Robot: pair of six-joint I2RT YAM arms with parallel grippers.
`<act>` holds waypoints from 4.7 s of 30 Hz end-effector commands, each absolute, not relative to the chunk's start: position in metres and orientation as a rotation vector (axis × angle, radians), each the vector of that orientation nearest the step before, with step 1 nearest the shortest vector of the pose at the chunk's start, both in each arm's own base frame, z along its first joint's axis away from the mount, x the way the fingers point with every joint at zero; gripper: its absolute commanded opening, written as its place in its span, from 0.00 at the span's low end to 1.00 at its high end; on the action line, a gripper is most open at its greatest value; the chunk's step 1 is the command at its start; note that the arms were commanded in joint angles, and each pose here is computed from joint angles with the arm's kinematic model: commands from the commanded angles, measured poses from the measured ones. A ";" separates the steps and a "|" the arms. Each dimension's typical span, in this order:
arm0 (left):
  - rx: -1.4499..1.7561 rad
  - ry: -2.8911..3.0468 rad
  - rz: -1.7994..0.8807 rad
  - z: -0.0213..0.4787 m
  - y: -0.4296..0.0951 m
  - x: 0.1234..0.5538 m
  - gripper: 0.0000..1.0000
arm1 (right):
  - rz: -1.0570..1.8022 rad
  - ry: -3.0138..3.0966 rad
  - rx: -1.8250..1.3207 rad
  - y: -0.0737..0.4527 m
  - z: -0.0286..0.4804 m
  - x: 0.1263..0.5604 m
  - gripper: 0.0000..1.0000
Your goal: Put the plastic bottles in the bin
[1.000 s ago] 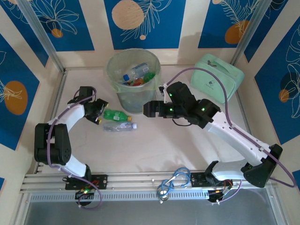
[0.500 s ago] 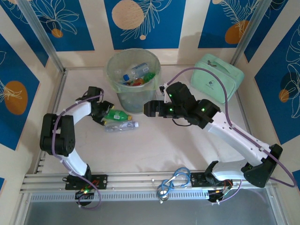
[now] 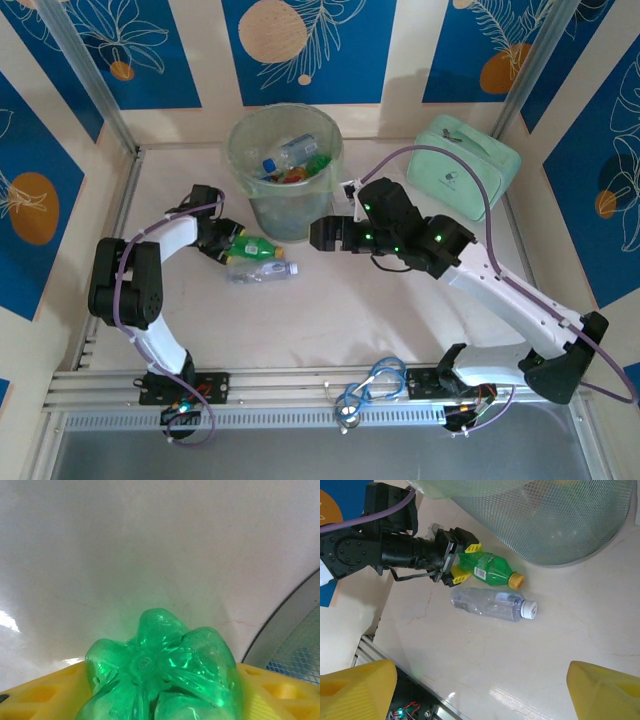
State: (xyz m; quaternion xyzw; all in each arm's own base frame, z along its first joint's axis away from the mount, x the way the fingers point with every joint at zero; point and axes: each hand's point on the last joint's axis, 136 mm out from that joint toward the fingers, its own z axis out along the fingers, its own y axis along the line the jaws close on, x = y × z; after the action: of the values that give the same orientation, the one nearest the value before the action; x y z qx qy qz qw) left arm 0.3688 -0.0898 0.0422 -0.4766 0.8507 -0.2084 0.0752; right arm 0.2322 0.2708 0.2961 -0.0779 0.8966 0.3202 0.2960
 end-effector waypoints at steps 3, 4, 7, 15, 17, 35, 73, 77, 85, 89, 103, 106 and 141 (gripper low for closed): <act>-1.296 2.487 -0.762 0.087 -0.101 0.384 0.59 | 0.850 2.349 -0.184 0.260 0.304 0.227 0.88; -1.278 2.479 -0.774 0.093 -0.101 0.384 0.58 | 0.854 2.340 -0.187 0.260 0.307 0.226 0.89; -1.222 2.457 -0.807 0.114 -0.103 0.382 0.57 | 0.864 2.318 -0.198 0.258 0.313 0.224 0.89; -0.983 2.423 -0.875 0.178 -0.106 0.361 0.54 | 0.985 2.276 -0.311 0.280 0.330 0.218 0.89; -0.920 2.411 -0.886 0.193 -0.107 0.352 0.53 | 0.992 2.279 -0.340 0.287 0.332 0.218 0.89; -0.345 2.064 -1.056 0.421 -0.135 0.369 0.51 | 1.016 2.167 -0.325 0.280 0.360 0.214 0.89; -0.252 2.158 -0.646 0.400 -0.208 0.472 1.00 | 0.947 2.193 -0.253 0.251 0.349 0.199 0.90; -0.253 2.112 -0.492 0.424 -0.170 0.438 0.98 | 0.956 2.192 -0.267 0.253 0.351 0.199 0.90; -0.322 2.179 -0.313 0.359 -0.090 0.327 0.87 | 0.990 2.243 -0.337 0.272 0.334 0.199 0.91; -0.509 2.383 -0.437 0.264 -0.088 0.281 0.85 | 0.985 2.304 -0.357 0.286 0.315 0.199 0.89; -1.246 2.439 -0.706 0.118 -0.106 0.248 0.96 | 0.962 2.370 -0.310 0.292 0.286 0.198 0.89; -1.315 2.450 -0.690 0.107 -0.110 0.257 0.95 | 0.957 2.376 -0.310 0.291 0.284 0.197 0.89; -1.506 2.581 -0.515 0.041 -0.134 0.303 0.70 | 0.893 2.364 -0.252 0.268 0.284 0.195 0.89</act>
State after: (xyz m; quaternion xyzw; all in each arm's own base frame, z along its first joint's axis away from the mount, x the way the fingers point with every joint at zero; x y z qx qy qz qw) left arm 0.3046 -0.1331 0.0401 -0.4988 0.8462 -0.1770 0.0620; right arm 0.1971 0.2761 0.2822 -0.1046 0.8893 0.3386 0.2891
